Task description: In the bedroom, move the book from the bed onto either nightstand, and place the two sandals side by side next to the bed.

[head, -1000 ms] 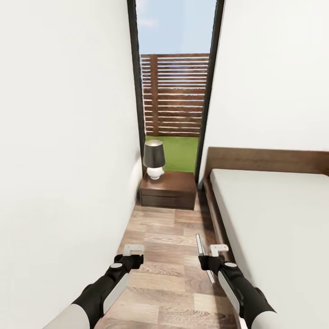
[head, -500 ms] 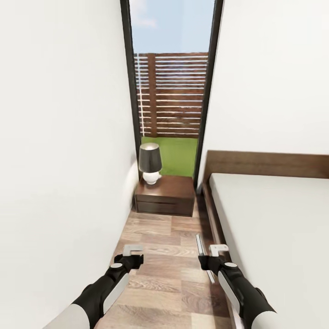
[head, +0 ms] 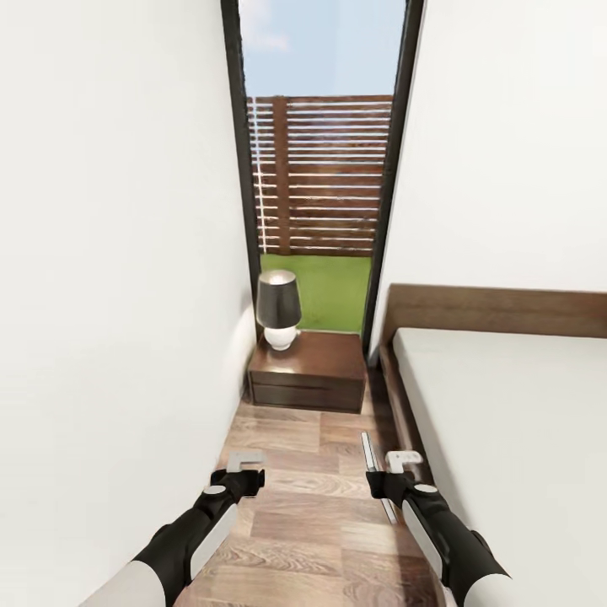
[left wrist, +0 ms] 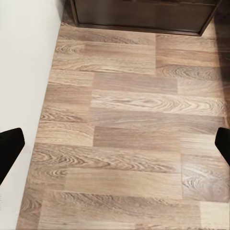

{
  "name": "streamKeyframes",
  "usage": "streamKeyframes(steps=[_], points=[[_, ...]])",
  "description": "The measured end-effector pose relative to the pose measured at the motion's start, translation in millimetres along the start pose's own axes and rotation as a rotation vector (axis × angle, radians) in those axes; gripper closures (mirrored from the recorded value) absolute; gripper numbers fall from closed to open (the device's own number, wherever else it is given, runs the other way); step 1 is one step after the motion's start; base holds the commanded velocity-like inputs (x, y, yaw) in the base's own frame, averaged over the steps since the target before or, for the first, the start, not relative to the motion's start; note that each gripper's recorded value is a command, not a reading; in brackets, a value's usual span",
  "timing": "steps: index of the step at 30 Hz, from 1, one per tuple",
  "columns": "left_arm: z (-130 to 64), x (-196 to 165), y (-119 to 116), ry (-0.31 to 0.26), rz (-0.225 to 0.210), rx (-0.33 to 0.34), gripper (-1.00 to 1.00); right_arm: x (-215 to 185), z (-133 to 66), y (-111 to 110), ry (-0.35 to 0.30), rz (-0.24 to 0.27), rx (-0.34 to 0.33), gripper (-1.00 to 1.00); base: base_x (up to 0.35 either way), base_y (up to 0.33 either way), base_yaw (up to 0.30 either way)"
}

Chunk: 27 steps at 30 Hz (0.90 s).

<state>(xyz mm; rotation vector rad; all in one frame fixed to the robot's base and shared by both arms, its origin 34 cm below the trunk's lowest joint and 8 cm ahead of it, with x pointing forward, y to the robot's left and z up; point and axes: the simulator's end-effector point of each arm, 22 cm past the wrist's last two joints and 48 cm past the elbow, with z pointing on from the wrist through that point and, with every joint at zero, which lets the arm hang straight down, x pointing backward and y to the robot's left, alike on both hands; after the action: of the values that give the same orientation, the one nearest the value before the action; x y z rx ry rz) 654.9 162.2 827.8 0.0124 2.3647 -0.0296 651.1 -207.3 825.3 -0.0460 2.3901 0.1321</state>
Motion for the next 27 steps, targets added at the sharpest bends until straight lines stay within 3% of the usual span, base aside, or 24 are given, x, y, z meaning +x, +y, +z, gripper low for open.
streamKeyframes(steps=[11, 27], points=[[-0.1, 0.0, -0.5, 0.000, 0.000, 0.001, -1.00, 0.0, 0.0, -0.2, 0.000, 0.000, 0.000, 1.00, 0.315, 0.150, 0.000], [-0.2, -0.1, -1.0, 0.000, 0.000, 0.001, -1.00, 0.0, -0.1, -0.2, 0.000, 0.000, 0.000, 1.00, 0.336, -0.108, 0.000]])
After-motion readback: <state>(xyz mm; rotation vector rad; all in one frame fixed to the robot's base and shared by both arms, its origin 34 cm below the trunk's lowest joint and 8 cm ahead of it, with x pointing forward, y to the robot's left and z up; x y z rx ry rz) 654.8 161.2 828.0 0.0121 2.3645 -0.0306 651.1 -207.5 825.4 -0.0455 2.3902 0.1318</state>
